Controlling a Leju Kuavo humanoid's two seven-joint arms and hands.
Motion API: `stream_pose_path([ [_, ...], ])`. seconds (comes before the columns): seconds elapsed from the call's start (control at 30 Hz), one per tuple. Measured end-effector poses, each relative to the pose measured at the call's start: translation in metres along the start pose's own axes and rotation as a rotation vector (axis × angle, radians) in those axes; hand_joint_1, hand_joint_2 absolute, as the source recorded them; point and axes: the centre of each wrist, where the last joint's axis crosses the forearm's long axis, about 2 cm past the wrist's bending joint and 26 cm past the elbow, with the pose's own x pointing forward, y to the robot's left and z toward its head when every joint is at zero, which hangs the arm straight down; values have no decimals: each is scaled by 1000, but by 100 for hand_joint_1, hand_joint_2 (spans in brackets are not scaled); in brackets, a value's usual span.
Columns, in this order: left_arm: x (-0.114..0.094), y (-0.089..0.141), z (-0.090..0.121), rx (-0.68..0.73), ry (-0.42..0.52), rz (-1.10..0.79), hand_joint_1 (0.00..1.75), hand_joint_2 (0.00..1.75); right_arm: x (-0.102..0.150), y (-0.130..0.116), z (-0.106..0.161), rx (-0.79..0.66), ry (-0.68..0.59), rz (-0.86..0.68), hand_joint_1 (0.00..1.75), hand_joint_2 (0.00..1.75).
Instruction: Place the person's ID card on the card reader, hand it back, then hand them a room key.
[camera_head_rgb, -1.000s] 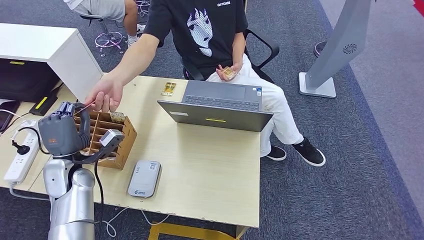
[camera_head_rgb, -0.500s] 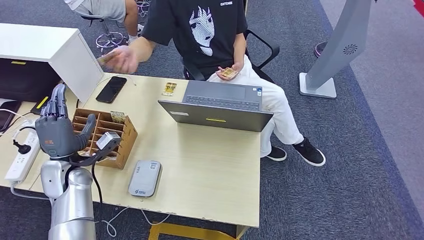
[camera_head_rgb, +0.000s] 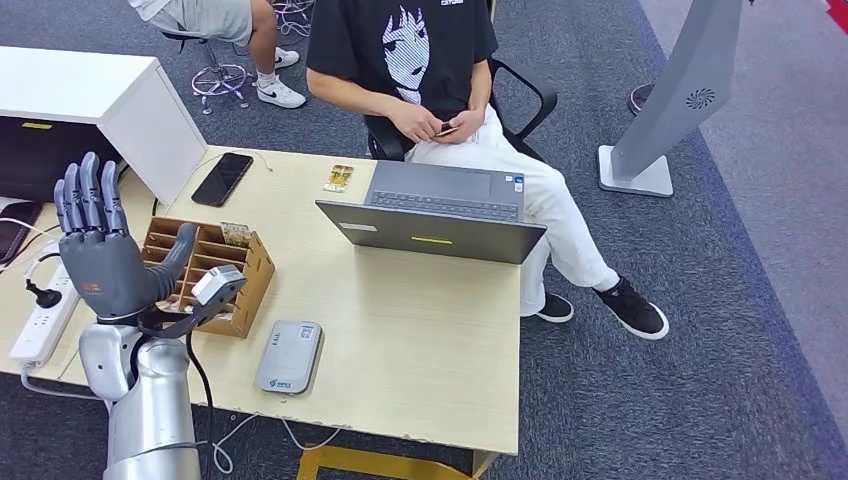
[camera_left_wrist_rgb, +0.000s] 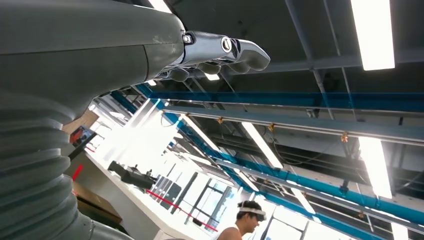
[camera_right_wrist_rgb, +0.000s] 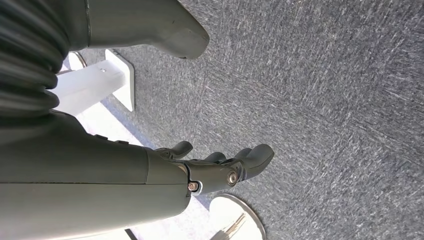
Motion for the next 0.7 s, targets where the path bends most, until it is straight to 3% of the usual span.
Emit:
stream_pose_path([
  [0.17,12,-3,14,-162,149,131,0,175,-5,2,1,-7,15,-39,0,175],
  [0.4,61,20,56,-460,-21,355,0,175,-19,10,3,-13,43,-81,0,175],
  [0.57,70,33,68,-536,-100,403,0,175,-21,11,4,-12,53,-91,0,175],
  [0.7,71,47,89,-628,-95,475,0,175,-23,12,4,-9,74,-125,0,175],
])
